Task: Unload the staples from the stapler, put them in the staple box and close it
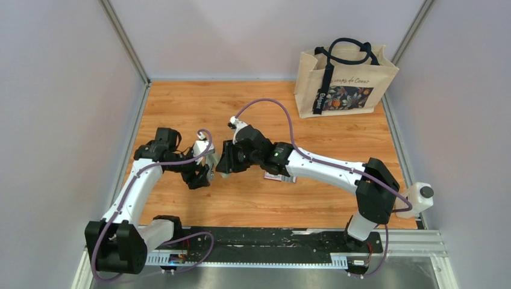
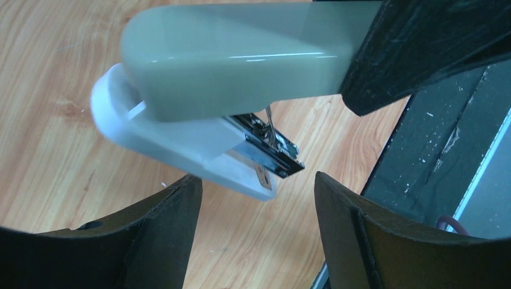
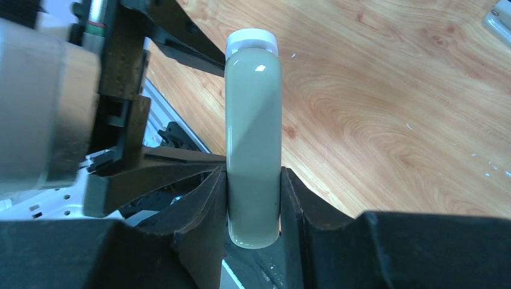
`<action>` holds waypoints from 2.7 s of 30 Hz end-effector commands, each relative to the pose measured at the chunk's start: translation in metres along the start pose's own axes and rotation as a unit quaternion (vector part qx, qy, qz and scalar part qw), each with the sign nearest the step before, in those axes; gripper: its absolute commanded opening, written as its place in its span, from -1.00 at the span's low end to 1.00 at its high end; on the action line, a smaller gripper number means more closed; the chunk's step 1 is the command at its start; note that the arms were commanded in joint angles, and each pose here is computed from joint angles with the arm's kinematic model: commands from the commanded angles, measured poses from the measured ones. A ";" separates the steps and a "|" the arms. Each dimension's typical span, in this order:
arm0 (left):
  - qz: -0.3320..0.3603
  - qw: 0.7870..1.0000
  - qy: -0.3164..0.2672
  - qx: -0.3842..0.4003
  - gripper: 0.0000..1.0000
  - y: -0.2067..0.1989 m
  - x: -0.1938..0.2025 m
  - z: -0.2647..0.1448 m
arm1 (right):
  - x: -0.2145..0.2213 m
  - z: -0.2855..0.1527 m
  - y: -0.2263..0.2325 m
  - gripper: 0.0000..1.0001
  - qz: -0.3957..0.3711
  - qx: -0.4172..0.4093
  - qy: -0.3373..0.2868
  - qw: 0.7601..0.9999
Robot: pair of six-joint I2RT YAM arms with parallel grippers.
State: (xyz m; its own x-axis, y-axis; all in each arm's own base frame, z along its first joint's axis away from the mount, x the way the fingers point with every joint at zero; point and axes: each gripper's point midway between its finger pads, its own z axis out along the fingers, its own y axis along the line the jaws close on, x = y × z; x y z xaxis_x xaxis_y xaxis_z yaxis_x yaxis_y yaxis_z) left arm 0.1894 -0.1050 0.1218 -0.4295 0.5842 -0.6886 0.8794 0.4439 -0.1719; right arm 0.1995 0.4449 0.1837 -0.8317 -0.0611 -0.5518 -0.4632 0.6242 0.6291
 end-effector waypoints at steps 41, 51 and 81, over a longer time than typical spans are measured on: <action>0.054 0.997 -0.009 -0.050 -0.26 0.028 0.004 0.017 | 0.009 0.003 0.029 -0.85 0.068 -0.115 0.044 0.990; 0.084 0.990 0.015 -0.114 -0.51 0.054 0.013 0.014 | 0.044 0.003 -0.029 -0.88 0.029 0.001 0.085 0.996; 0.240 0.934 0.074 -0.255 -0.70 0.085 0.034 0.020 | 0.075 -0.016 -0.084 -0.87 -0.149 0.108 0.103 0.977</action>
State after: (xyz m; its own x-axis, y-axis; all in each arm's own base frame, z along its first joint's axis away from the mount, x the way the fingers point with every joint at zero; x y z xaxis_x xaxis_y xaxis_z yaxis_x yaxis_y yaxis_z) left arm 0.2487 -0.0814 0.0643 0.0138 0.8421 -0.5391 0.8108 0.3061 0.4988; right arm 0.1743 0.4071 0.1116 -0.7236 -0.3411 -0.6000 -0.6456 0.6420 0.4135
